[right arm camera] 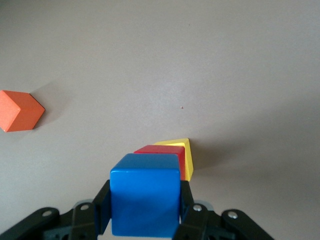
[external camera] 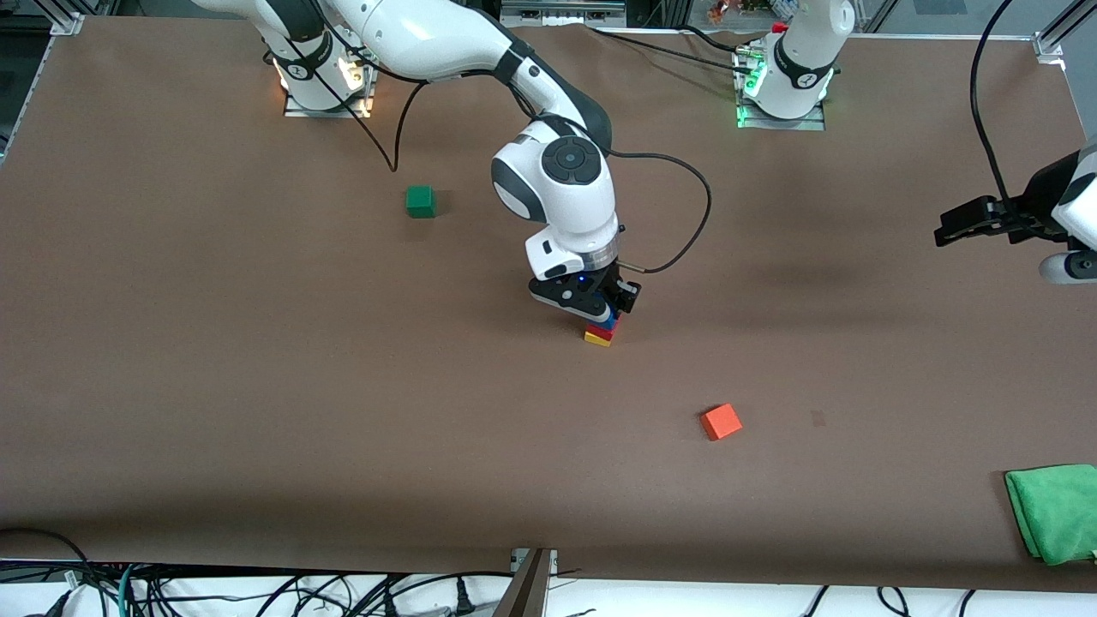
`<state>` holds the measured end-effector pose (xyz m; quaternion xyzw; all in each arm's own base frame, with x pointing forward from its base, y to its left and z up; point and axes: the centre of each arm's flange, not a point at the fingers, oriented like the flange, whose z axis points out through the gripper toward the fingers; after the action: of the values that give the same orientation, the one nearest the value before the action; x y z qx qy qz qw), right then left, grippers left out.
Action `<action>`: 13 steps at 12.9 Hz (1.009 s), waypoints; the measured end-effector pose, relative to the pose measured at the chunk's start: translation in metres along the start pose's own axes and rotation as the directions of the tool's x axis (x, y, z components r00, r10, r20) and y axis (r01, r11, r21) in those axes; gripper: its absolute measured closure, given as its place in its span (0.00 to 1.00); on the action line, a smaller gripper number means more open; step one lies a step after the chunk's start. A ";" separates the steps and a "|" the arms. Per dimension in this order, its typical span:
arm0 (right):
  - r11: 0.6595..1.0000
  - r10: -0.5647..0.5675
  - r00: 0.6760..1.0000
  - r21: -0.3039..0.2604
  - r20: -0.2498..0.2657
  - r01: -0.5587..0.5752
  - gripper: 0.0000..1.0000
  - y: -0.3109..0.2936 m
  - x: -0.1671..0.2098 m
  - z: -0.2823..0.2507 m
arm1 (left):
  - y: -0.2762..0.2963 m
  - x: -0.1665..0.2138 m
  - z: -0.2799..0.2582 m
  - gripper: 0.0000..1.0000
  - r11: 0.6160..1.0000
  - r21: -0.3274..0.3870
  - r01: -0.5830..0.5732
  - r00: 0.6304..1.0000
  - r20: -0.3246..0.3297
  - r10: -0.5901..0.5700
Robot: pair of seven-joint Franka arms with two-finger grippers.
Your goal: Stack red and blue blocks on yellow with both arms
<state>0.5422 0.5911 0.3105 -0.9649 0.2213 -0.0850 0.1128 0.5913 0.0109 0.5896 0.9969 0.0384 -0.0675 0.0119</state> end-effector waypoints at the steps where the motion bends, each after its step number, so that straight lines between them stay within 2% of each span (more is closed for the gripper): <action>1: 1.000 -0.002 1.000 0.003 -0.003 0.002 0.45 0.000 0.000 0.002 | 0.001 0.000 0.000 0.00 1.000 0.000 -0.002 1.000 0.000 0.002; 4: 1.000 -0.003 1.000 0.013 -0.008 0.003 0.45 0.000 -0.001 0.008 | 0.002 0.000 0.000 0.00 1.000 0.000 -0.003 1.000 0.000 0.003; 5: 1.000 -0.003 1.000 0.016 -0.010 0.003 0.39 0.000 0.000 0.009 | 0.001 0.000 0.000 0.00 1.000 0.000 -0.002 1.000 0.001 0.002; 8: 1.000 0.001 1.000 0.024 -0.021 0.000 0.06 -0.002 0.005 0.004 | 0.001 0.000 0.000 0.00 1.000 0.000 -0.002 1.000 0.001 0.002; 9: 1.000 0.003 1.000 0.021 -0.023 -0.003 0.00 -0.001 0.007 0.002 | 0.001 0.000 0.000 0.00 1.000 0.001 -0.002 1.000 0.001 0.002; 11: 1.000 0.013 0.999 0.006 -0.031 -0.013 0.00 -0.002 0.022 -0.015 | 0.001 0.000 0.001 0.00 1.000 0.001 -0.002 1.000 0.002 0.002; 13: 0.999 -0.016 0.999 -0.042 -0.032 0.014 0.00 0.006 0.056 -0.057 | 0.001 0.000 0.001 0.00 1.000 0.001 -0.002 1.000 0.002 0.002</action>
<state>0.5773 0.5502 0.3700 -0.9672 0.2176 -0.0968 0.0884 0.5914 0.0099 0.5889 0.9969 0.0375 -0.0685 0.0117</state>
